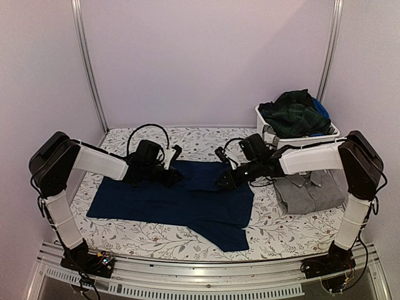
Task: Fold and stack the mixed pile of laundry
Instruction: Smooth out the 1/3-folded T-shirt at the center of the board.
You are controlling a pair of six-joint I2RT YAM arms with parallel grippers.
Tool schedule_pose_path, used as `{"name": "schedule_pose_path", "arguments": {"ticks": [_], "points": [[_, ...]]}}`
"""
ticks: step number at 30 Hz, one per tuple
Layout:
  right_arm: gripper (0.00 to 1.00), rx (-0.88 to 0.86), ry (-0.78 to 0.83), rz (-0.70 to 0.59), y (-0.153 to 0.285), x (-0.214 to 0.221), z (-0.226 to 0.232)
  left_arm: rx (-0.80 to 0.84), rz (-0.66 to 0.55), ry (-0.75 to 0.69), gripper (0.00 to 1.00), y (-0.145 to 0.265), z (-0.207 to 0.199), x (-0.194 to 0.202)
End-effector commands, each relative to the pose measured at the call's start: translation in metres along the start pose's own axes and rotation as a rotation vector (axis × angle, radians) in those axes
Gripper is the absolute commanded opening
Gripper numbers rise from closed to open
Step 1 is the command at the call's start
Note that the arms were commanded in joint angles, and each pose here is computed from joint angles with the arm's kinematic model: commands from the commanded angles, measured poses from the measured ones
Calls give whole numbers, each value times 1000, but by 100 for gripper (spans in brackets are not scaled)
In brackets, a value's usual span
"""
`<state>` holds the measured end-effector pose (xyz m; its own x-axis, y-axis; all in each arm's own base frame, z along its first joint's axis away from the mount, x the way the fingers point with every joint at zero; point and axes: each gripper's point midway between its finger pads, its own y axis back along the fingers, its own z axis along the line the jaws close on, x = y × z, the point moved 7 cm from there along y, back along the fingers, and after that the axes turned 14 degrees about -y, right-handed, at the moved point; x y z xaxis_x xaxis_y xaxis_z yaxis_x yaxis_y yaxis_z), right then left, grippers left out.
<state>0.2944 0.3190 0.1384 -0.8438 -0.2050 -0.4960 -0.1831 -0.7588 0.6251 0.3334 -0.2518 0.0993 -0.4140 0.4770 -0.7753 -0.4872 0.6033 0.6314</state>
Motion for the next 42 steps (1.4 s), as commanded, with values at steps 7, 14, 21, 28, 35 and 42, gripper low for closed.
{"name": "schedule_pose_path", "arguments": {"ticks": [7,14,21,28,35,42], "points": [[53,-32,61,110,12,21,2,-151,-87,202,43,56,59,-1],[54,90,9,-16,29,-21,-27,-361,-96,477,45,99,133,22],[53,242,-53,-17,11,-38,-59,-618,12,756,46,140,196,81],[52,400,-103,50,-15,-18,-108,-790,99,898,47,171,206,127],[52,489,-134,99,-25,0,-137,-798,117,961,45,170,220,148],[52,532,-133,107,-25,4,-146,-755,112,973,37,159,233,148]]}}
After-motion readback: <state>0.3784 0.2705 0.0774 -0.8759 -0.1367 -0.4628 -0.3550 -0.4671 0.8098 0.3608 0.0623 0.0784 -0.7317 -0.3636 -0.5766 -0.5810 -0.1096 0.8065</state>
